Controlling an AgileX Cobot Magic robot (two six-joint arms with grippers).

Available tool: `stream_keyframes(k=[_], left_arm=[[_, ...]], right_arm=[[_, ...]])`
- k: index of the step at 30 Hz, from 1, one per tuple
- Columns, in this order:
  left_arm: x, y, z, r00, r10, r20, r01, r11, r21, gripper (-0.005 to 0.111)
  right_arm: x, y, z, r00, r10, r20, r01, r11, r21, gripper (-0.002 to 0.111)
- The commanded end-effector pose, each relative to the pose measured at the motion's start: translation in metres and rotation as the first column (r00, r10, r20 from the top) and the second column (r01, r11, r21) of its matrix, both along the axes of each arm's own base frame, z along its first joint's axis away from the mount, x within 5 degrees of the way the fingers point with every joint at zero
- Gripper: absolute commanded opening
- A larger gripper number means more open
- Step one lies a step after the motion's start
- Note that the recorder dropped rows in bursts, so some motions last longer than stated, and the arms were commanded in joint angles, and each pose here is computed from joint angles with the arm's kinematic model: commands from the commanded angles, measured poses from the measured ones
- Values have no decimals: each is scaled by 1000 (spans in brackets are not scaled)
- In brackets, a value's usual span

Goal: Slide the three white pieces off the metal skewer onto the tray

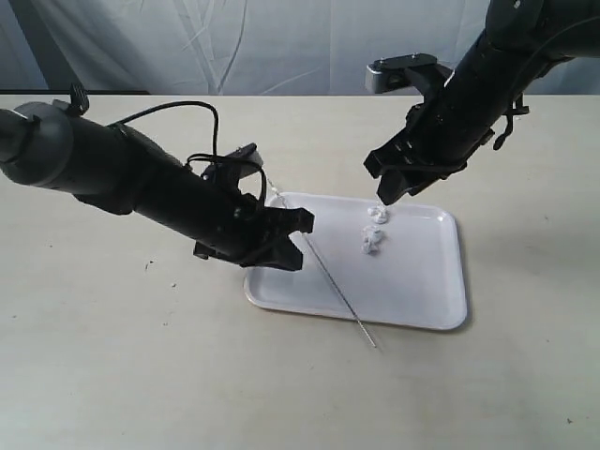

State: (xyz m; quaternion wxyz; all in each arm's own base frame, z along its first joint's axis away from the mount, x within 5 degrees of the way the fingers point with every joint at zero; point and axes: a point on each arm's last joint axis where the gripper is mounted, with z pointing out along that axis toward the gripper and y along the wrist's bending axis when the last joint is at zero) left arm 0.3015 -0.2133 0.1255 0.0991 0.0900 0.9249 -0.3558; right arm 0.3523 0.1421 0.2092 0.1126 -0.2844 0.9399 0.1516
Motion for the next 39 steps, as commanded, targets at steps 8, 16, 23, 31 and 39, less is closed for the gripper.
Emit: stream_keyframes(k=[8, 16, 23, 31, 39], left_arm=[[-6, 33, 51, 952, -60, 301, -23, 964, 264, 0], [-12, 53, 84, 909, -39, 416, -125, 924, 361, 0], [-26, 83, 114, 886, -104, 452, -190, 808, 558, 0], [-64, 111, 149, 819, -39, 573, -318, 799, 510, 0], [-112, 135, 169, 741, 7, 671, -371, 838, 400, 0]], right_arm=[[-7, -13, 3, 918, -77, 388, 60, 997, 56, 41], [-21, -26, 5, 832, -283, 478, 230, 959, 167, 41], [-53, -47, 43, 668, -424, 611, 314, 906, 285, 35], [-111, -73, 77, 502, -507, 701, 321, 861, 394, 9], [-156, -87, 91, 397, -420, 816, 231, 906, 354, -1]])
